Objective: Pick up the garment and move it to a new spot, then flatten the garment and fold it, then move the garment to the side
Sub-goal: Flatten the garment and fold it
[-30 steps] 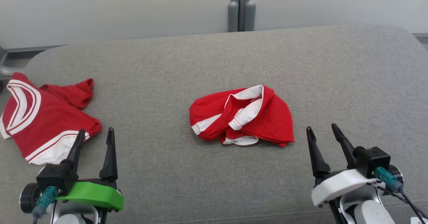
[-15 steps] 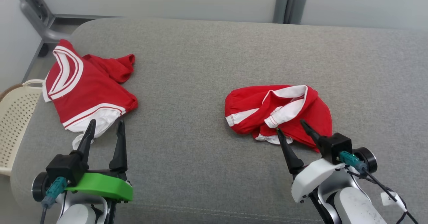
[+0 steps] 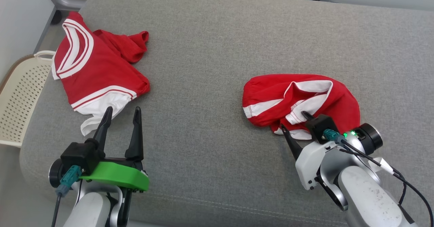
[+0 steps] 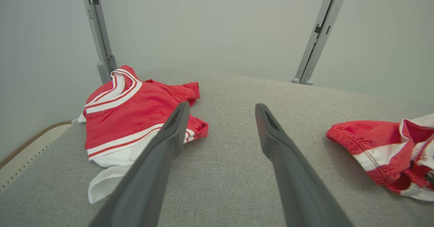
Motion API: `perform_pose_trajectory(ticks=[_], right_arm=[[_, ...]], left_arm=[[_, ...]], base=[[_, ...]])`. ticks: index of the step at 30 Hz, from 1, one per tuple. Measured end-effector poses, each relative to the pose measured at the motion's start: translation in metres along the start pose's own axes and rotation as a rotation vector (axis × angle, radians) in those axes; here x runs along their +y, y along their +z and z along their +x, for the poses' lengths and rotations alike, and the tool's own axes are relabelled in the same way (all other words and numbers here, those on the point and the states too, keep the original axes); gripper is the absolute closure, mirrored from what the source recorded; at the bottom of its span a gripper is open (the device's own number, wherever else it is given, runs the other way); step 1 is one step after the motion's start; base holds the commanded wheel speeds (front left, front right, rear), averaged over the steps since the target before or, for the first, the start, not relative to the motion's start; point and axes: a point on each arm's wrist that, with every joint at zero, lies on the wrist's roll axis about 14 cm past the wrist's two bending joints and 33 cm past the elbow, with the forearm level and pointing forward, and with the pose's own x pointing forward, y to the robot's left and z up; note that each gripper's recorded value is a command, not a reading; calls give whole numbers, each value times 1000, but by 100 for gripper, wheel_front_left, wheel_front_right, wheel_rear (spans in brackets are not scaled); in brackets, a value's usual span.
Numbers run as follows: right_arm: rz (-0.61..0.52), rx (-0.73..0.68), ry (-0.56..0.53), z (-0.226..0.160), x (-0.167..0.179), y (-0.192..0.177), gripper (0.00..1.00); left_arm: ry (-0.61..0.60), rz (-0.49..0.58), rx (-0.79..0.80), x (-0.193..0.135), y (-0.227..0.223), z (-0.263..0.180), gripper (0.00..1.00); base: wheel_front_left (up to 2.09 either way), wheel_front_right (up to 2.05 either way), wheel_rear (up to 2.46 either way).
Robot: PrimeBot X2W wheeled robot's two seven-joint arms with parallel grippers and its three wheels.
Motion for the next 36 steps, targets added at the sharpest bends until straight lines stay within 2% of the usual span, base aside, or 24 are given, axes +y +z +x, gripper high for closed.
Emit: perform_pose_trajectory(ticks=[2, 3, 4, 5, 6, 7, 14, 18, 20, 28, 36], right_arm=[[-22, 37, 9, 4, -2, -6, 0], [-29, 50, 12, 5, -3, -8, 4], [-32, 59, 15, 7, -3, -10, 50], [-33, 56, 17, 8, -3, -8, 61], [-33, 61, 18, 9, -3, -9, 88], [-32, 66, 19, 10, -3, -9, 100], [9, 1, -17, 0, -13, 7, 100], [60, -61, -74, -17, -26, 17, 100], [85, -117, -131, -33, -40, 26, 100], [95, -154, -323, -80, -94, 22, 100], [75, -151, -452, -100, -142, 5, 100]], left_arm=[[-2, 0, 6, -1, -3, 2, 0], [-2, -1, 10, -1, -4, 3, 0], [-1, -1, 11, -1, -5, 4, 0], [-1, -1, 10, -1, -5, 5, 0], [-3, -3, 9, -2, -5, 6, 0], [-1, -5, 7, -2, -5, 7, 0], [-10, -1, -8, -6, -3, 14, 0], [-32, 3, -15, -14, -2, 19, 0], [-59, -2, -19, -23, -3, 24, 0], [-143, -8, -5, -51, -11, 37, 0], [-191, -11, 7, -68, -18, 48, 0]], base=[[0, 0, 0], [0, 0, 0], [0, 0, 0], [0, 0, 0], [0, 0, 0], [0, 0, 0], [0, 0, 0], [0, 0, 0], [0, 0, 0], [0, 0, 0], [0, 0, 0]])
